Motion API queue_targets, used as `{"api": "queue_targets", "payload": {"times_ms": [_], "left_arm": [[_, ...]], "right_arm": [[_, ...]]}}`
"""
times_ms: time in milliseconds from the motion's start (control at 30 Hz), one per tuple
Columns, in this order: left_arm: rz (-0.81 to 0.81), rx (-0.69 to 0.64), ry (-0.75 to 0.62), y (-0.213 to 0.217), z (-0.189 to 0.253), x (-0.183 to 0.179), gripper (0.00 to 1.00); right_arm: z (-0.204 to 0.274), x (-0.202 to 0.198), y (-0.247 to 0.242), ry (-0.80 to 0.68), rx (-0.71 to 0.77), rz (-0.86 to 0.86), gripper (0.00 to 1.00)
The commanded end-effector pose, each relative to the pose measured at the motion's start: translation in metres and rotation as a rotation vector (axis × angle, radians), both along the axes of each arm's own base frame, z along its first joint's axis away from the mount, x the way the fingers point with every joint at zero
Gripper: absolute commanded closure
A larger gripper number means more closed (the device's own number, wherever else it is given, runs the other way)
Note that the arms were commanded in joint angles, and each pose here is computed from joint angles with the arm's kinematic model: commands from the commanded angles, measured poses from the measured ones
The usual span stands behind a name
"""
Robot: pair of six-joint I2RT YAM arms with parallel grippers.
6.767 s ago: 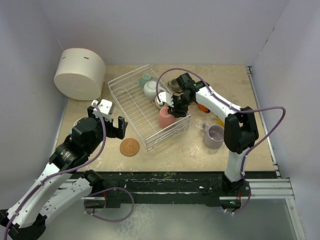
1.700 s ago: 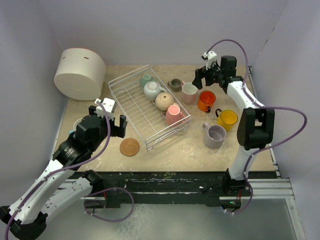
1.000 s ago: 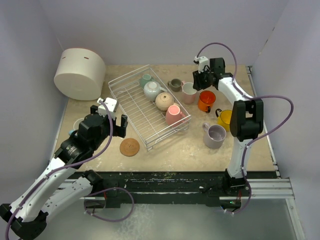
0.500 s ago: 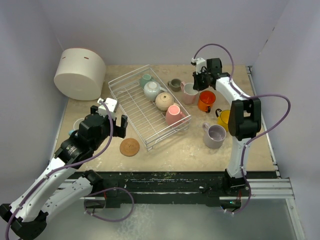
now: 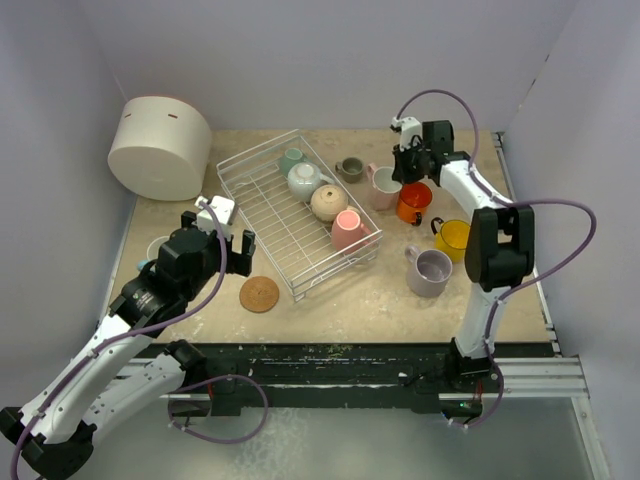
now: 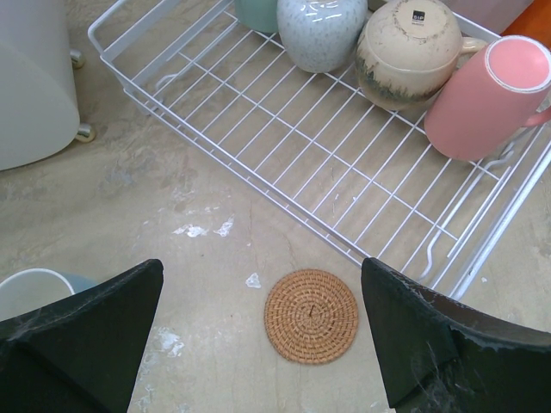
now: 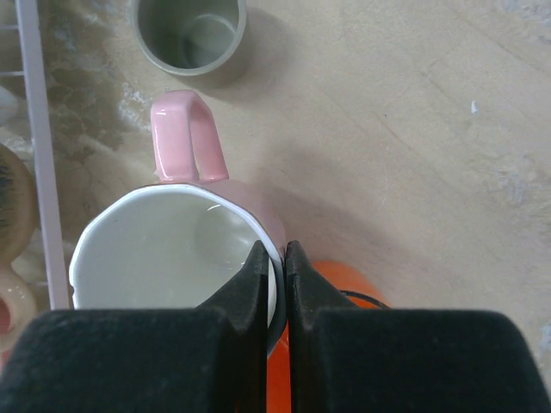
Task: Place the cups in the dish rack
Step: Pick up the cup at the center of the board.
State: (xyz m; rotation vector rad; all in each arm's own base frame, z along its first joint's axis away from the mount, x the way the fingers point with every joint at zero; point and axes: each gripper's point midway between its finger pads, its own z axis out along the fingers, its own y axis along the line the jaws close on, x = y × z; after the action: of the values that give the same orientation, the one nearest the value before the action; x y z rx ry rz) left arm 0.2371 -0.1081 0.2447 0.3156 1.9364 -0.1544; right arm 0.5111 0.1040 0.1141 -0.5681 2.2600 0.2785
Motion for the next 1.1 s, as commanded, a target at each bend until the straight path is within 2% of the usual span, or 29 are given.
{"api": "queue_targets", "payload": {"times_ms": [0, 600, 900, 1067], "left_arm": [[0.014, -0.014, -0.032, 0.001, 0.01, 0.004, 0.01], [-0.024, -0.058, -0.069, -0.004, 0.02, 0.0, 0.01], [-0.101, -0.147, -0.17, -0.011, 0.045, -0.014, 0.01], [-0.229, -0.228, -0.248, -0.027, 0.066, -0.029, 0.01]], "right_arm": [[0.093, 0.016, 0.007, -0.25, 0.116, 0.018, 1.0], [0.169, -0.015, 0.008, -0.401, 0.254, 0.062, 1.0], [0.21, -0.046, 0.027, -0.438, 0.368, 0.159, 1.0], [0.24, -0.073, 0.046, -0.46, 0.481, 0.26, 1.0]]}}
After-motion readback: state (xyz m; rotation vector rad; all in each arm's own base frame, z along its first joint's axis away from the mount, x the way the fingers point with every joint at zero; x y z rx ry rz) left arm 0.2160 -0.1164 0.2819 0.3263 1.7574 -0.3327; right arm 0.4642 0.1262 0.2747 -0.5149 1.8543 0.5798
